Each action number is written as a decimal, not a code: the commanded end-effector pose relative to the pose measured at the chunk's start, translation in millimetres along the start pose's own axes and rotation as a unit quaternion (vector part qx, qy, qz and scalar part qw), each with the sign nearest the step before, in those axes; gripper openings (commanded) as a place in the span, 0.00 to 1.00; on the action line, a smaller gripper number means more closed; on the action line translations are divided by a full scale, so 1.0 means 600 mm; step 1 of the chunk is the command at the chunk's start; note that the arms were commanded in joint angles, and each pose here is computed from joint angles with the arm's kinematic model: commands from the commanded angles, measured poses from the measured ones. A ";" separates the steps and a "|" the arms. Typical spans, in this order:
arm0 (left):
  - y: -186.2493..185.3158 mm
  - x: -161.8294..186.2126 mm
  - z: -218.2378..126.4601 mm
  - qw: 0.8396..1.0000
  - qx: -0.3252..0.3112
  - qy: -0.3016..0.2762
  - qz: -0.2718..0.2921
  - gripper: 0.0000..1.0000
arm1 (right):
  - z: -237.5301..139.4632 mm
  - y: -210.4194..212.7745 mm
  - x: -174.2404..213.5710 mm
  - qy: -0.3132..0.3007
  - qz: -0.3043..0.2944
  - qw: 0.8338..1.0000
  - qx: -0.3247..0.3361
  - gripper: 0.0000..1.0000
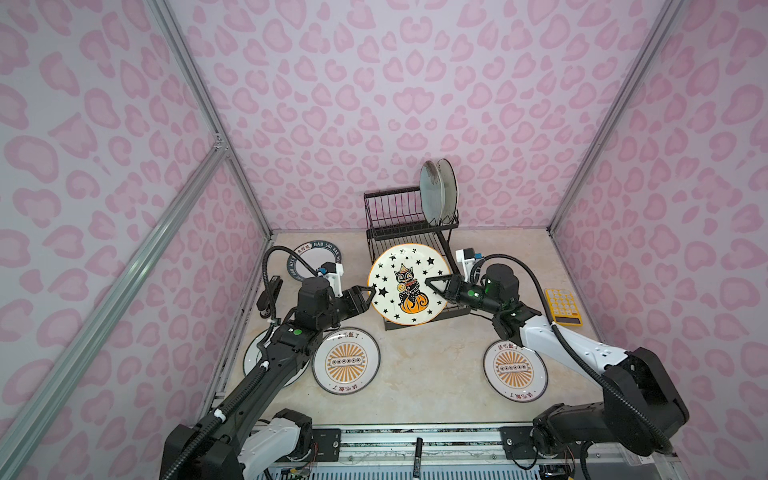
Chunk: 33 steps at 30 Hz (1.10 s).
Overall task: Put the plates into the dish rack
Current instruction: 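Carry the upright cat plate with both grippers over the rack's near slots, then carry the cat plate farther with the right gripper while the left gripper draws back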
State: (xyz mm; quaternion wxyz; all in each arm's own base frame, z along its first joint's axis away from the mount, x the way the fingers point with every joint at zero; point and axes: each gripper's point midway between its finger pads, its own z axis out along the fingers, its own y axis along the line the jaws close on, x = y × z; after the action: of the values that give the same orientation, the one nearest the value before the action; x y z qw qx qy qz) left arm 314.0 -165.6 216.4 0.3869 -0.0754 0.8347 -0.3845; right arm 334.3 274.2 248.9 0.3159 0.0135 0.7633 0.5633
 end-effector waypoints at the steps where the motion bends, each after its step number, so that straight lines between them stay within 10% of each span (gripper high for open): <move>1: 0.014 -0.006 -0.018 0.999 -0.031 -0.010 0.018 0.61 | -0.013 0.054 -0.038 -0.027 -0.062 0.997 -0.029 0.00; 20: 0.007 0.006 -0.049 1.000 -0.024 -0.011 0.017 0.61 | 0.003 0.224 -0.258 -0.146 -0.230 0.962 -0.016 0.00; 33: 0.003 0.011 -0.072 0.999 -0.024 -0.017 0.014 0.61 | 0.035 0.258 -0.385 -0.244 -0.344 0.901 0.108 0.00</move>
State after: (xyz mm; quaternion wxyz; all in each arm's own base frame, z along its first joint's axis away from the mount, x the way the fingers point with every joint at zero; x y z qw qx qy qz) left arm 281.6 -142.8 228.6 0.4067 -0.0777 0.8365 -0.3589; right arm 466.8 270.4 465.7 0.6063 -0.0801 0.7016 0.3658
